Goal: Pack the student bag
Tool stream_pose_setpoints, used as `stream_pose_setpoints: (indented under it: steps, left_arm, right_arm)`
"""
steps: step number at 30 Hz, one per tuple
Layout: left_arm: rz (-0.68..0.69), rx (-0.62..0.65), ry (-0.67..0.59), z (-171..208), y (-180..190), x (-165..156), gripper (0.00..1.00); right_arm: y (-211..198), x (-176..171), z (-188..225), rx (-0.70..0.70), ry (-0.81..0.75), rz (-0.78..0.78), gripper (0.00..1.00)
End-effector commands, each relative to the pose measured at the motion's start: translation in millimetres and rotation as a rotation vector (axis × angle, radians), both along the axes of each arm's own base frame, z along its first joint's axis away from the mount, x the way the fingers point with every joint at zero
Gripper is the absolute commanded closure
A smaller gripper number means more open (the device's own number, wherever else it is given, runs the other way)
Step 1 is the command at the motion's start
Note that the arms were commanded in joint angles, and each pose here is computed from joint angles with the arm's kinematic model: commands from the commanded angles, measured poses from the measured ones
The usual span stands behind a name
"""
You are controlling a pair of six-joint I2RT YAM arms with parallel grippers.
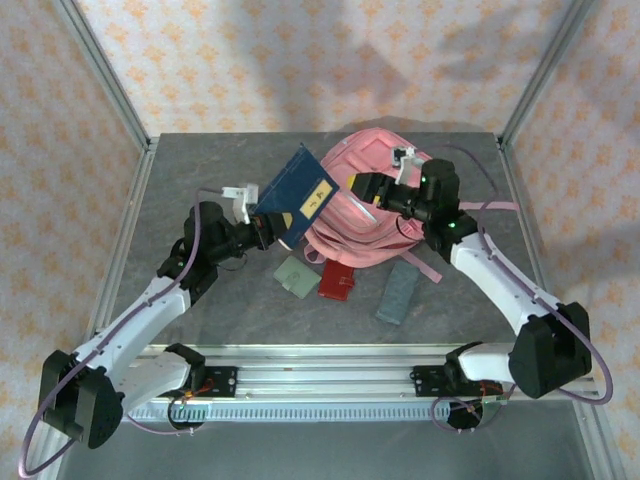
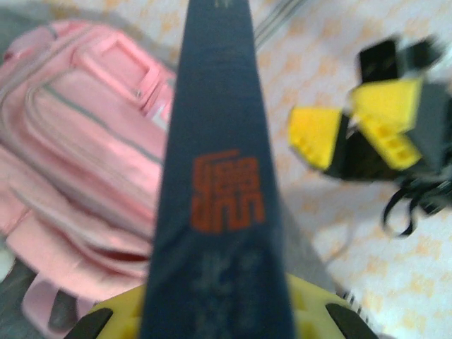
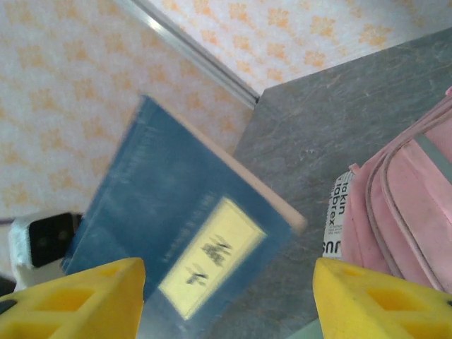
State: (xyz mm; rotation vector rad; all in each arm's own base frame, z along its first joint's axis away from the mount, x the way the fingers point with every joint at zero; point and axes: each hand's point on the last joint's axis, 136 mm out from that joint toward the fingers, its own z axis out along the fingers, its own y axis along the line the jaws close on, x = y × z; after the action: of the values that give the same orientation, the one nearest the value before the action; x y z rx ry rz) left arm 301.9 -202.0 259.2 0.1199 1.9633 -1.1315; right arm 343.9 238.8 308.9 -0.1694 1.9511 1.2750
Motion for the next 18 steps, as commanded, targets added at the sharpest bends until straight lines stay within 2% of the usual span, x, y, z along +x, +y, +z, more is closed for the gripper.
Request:
stream_pose_setpoints:
  steps: [1,5,10,16,18]
  left_arm:
    - [-0.229,0.064,0.008,-2,-19,-29,1.0]
    - [-0.357,0.018,-0.035,17,-30,-46,1.0]
    - [-0.453,-0.036,-0.082,36,-34,-67,1.0]
    - [-0.52,-0.091,-0.103,46,-37,-81,1.0]
    - [-0.532,-0.103,-0.11,49,-37,-84,1.0]
  right_arm:
    - [13,-22,10,-0.093,-0.079,0.181,0.36]
    - [26,-34,13,-0.085,-0.106,0.327,0.35]
    - [31,-45,16,-0.085,-0.131,0.422,0.34]
    - [32,-58,14,-0.077,-0.134,0.488,0.33]
    - [30,-54,9,-0.103,-0.123,0.458,0.33]
